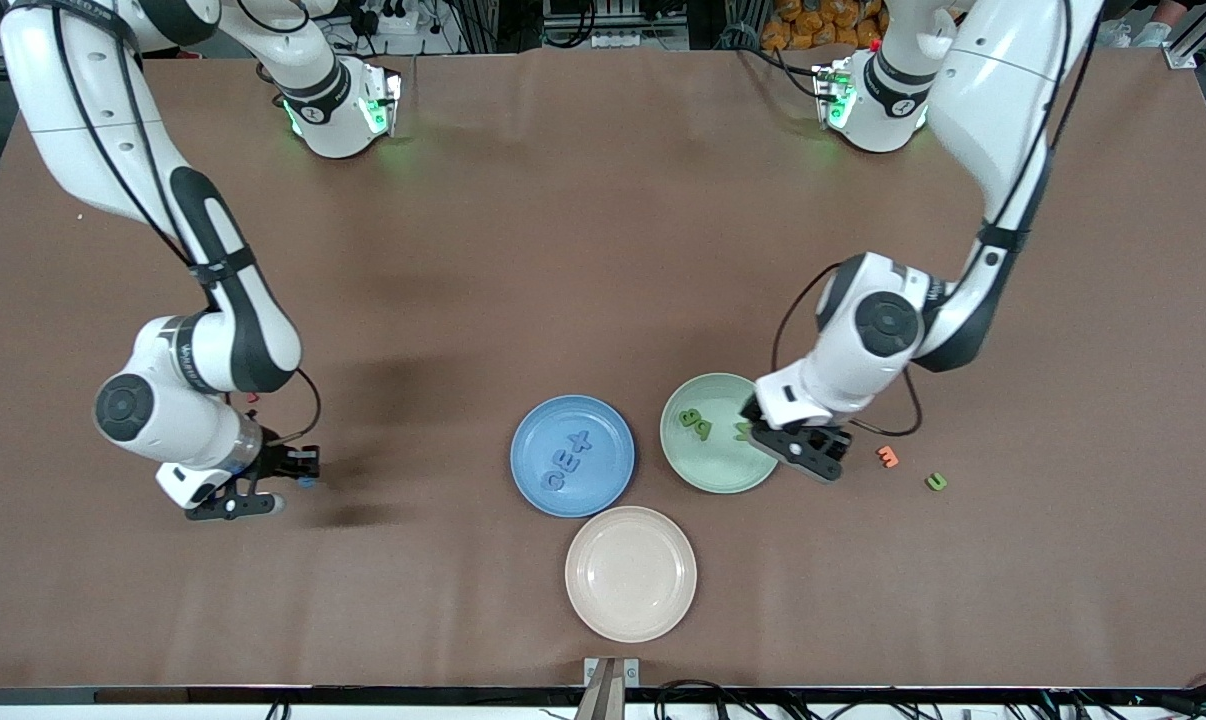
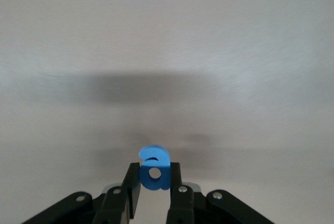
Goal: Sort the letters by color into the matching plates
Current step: 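Carry blue a over the blue plate while the left gripper reaches green c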
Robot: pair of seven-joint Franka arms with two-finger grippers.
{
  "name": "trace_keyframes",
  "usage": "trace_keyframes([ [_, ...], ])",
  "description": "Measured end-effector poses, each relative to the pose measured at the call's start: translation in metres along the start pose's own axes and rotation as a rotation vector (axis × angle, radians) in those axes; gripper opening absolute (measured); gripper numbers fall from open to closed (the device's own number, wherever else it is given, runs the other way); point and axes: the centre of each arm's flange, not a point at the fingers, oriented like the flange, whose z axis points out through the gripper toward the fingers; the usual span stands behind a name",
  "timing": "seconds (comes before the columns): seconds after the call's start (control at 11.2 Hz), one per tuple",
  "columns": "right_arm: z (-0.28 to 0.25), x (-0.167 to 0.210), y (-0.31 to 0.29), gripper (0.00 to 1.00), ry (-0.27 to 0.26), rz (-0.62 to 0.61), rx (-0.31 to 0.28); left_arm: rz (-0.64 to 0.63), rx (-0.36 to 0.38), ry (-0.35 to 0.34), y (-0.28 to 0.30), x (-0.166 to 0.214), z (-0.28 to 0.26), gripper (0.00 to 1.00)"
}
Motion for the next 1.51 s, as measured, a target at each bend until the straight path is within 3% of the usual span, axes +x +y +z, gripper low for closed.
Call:
trace_keyframes([
  [0.18,0.003,-0.005,-0.056,0.27,-0.006,0.105,0.008,0.105,0.036,-0.016,-0.046,-0.012,-0.002,1.00],
  [0.44,0.007,-0.019,-0.134,0.27,-0.013,0.167,0.013,0.273,0.046,-0.040,-0.082,-0.024,-0.006,1.00],
  [0.89,0.004,-0.053,-0.256,0.27,-0.029,0.204,0.079,0.530,-0.024,-0.061,-0.167,-0.069,-0.008,1.00],
  [1.51,-0.012,-0.046,-0.328,0.27,0.038,0.168,0.150,0.472,-0.069,-0.078,-0.196,-0.100,0.017,1.00],
])
